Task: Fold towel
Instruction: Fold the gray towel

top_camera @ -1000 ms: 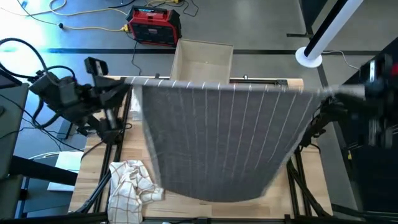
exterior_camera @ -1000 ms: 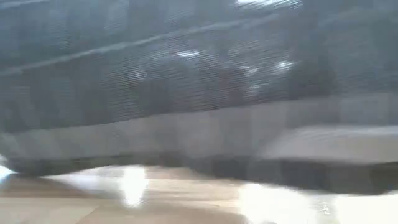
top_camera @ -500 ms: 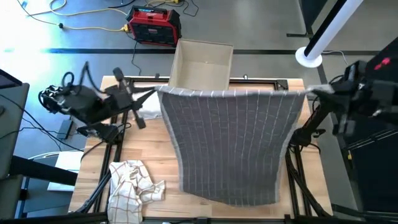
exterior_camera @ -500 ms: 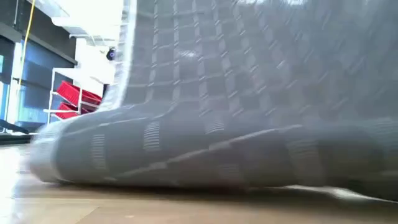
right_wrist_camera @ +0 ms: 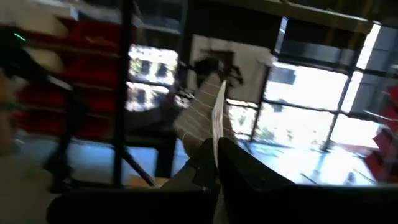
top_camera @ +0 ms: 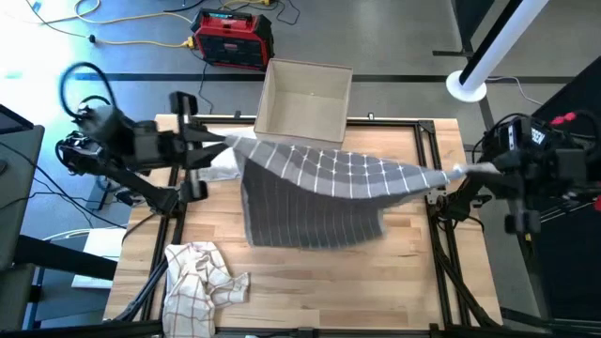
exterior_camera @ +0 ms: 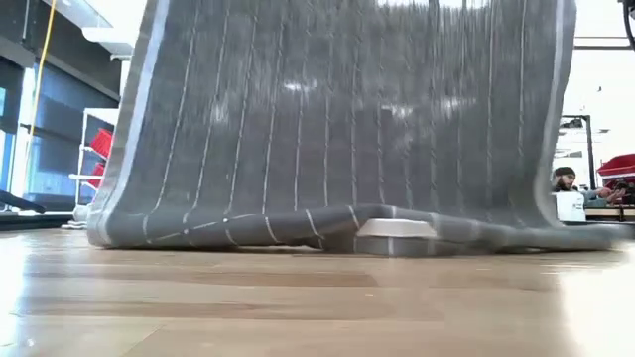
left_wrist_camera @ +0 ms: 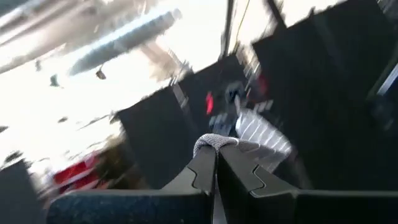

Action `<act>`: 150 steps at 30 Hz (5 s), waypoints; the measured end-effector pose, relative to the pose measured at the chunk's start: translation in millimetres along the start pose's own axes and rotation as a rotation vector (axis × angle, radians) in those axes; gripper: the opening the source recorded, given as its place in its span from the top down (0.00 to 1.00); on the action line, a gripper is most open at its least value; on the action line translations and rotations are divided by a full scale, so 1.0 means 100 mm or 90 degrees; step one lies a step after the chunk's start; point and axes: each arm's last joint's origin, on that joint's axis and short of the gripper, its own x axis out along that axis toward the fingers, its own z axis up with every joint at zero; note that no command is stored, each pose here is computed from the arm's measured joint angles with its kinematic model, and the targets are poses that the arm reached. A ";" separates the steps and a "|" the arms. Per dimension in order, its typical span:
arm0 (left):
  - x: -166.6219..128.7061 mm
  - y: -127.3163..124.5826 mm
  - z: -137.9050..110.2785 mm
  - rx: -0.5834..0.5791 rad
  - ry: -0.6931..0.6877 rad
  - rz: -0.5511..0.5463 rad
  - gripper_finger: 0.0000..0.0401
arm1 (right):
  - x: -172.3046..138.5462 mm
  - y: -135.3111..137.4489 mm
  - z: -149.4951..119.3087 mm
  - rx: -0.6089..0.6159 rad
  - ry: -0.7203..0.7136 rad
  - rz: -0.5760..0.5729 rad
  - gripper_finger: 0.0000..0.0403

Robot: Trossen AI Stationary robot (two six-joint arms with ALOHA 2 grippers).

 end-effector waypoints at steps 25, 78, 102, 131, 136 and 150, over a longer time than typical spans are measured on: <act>-0.21 -0.16 0.50 -0.101 -0.206 0.014 1.00 | -0.03 0.95 0.66 -0.139 -0.211 0.035 1.00; 0.07 -0.39 -0.42 -0.092 0.256 -0.112 1.00 | 1.48 0.13 -3.81 0.172 0.257 0.040 0.60; 0.06 -0.39 -0.45 -0.126 0.276 -0.105 1.00 | 2.63 0.08 -4.44 0.190 0.262 0.411 0.32; 0.04 -0.41 -0.48 -0.118 0.298 -0.115 1.00 | 2.56 0.19 -4.63 0.317 0.473 0.379 0.87; 0.04 -0.41 -0.48 -0.117 0.301 -0.116 1.00 | 2.55 0.20 -4.64 0.322 0.478 0.402 0.71; 0.04 -0.41 -0.48 -0.118 0.302 -0.116 1.00 | 2.61 0.01 -4.60 0.315 0.431 0.375 0.56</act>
